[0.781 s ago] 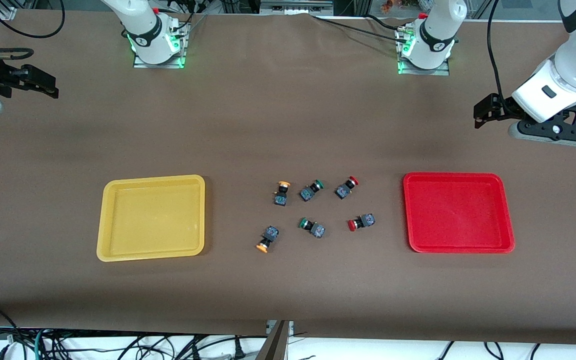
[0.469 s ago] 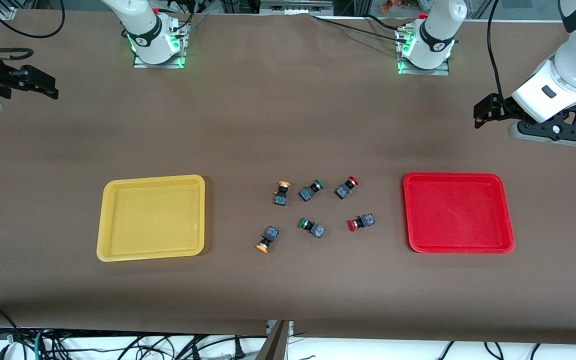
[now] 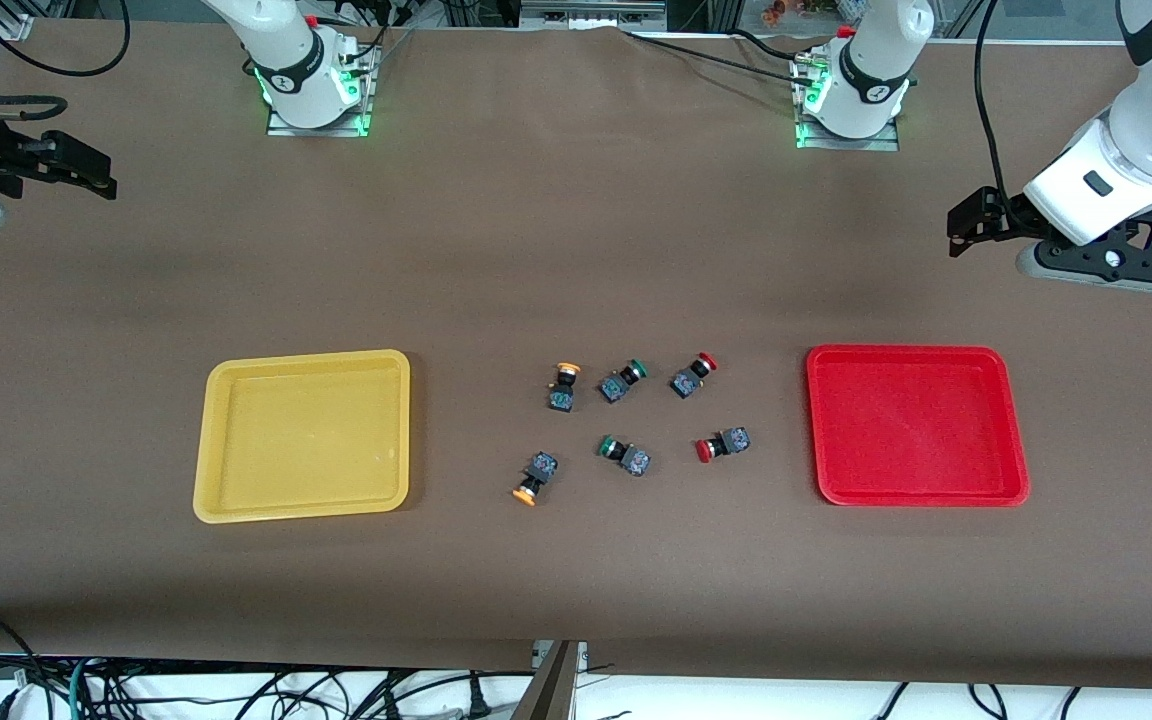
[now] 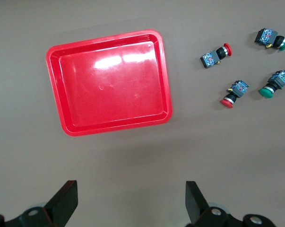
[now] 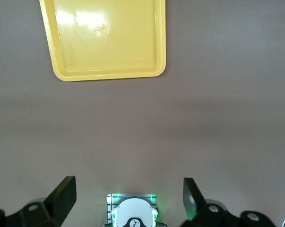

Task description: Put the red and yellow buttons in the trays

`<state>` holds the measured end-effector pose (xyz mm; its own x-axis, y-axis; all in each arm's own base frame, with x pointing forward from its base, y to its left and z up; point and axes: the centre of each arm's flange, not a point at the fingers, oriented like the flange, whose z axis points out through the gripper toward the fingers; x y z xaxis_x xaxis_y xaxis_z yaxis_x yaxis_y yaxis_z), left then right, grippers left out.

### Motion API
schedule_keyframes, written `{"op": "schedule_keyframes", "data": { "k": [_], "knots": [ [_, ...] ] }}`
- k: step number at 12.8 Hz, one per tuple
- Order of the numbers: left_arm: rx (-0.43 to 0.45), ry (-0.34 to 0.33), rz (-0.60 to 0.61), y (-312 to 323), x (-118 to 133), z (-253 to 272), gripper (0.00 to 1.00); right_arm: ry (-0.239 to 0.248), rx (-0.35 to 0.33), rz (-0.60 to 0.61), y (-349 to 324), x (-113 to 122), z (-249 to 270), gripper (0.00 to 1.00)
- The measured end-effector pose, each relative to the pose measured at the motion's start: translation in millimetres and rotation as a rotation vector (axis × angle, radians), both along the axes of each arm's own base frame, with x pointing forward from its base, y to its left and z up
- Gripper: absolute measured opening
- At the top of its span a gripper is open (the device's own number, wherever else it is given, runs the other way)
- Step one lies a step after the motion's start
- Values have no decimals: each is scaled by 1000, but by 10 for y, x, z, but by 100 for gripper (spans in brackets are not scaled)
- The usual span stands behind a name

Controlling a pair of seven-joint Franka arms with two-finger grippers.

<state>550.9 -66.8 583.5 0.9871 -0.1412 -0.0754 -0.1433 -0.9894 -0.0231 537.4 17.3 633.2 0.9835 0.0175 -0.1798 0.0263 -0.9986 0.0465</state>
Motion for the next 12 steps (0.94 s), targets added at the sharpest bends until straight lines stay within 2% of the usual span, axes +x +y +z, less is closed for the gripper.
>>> {"op": "schedule_keyframes", "data": {
  "k": [10,12],
  "knots": [
    [0,0,2,11,1,0,100,-5,-1,0,-3,6,4,100],
    [0,0,5,27,3,0,100,-7,-27,-1,-31,8,6,100]
  ]
}}
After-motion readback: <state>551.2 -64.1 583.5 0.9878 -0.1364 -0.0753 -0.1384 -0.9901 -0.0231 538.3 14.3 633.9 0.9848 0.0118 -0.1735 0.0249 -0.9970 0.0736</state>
